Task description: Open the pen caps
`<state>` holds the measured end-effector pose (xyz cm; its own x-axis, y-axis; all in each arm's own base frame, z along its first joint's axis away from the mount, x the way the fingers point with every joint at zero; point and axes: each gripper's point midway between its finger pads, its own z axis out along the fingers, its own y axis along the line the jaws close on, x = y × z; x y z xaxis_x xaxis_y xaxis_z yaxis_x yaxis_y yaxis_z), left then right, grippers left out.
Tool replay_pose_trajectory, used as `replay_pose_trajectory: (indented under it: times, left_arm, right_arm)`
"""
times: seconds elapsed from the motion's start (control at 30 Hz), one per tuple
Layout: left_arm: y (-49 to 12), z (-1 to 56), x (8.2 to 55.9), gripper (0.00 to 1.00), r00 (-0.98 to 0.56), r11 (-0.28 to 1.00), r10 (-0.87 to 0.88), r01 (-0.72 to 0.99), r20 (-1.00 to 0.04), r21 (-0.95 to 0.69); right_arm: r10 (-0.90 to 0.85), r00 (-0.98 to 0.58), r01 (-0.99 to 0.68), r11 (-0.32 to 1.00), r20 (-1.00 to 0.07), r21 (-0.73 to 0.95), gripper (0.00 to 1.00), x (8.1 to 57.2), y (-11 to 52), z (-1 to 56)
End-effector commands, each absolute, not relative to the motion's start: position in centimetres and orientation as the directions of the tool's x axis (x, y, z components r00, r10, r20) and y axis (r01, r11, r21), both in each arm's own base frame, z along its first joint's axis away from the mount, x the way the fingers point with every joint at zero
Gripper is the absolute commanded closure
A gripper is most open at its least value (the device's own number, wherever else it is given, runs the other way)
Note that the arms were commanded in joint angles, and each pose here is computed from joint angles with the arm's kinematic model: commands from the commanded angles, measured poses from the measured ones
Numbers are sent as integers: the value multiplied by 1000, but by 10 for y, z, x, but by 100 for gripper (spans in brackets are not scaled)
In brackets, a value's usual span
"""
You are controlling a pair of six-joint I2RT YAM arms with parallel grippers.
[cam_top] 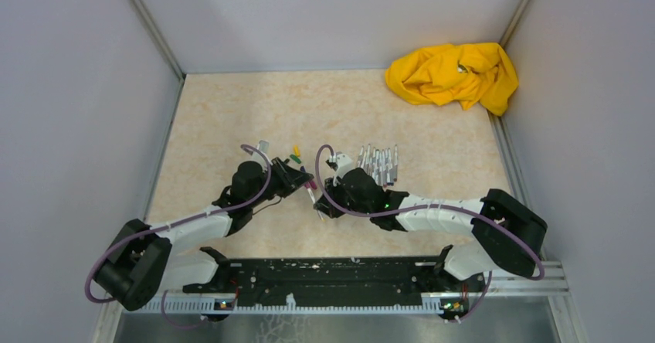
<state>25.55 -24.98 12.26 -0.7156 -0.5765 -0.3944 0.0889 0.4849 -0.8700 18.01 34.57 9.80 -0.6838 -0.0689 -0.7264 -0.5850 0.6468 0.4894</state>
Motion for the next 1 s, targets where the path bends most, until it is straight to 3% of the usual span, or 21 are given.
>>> replay_pose_trajectory:
  times: [0.0, 0.07, 0.13, 0.27, 0.43, 0.5, 0.97]
  left_arm:
    - [-254, 129, 252, 79, -719, 457, -569, 127, -400, -880]
    - [-254, 129, 252, 86, -719, 456, -568, 129, -400, -881]
    - [-255, 131, 251, 100, -719, 452, -566, 138, -403, -881]
    - [-255, 132, 251, 100, -716, 449, -569, 141, -404, -882]
    - [-255, 135, 250, 100, -718, 436, -573, 140, -394, -889]
    - [-256, 136, 249, 100, -722, 425, -574, 140, -386, -894]
    - [-263, 144, 243, 100, -749, 373, -560, 154, -355, -915]
  right_arm:
    - [-14, -650, -617, 594, -760, 517, 100, 182, 361, 127]
    - [-14, -647, -617, 598, -762, 512, 100, 183, 360, 127]
    - [-15, -643, -616, 605, -766, 505, 100, 184, 358, 127]
    - [-16, -625, -619, 619, -780, 483, 100, 186, 353, 129]
    - [17, -581, -624, 632, -814, 459, 77, 193, 347, 141]
    - [21, -573, -632, 625, -819, 458, 73, 193, 348, 145]
    - [-19, -581, -640, 629, -814, 442, 73, 204, 371, 139]
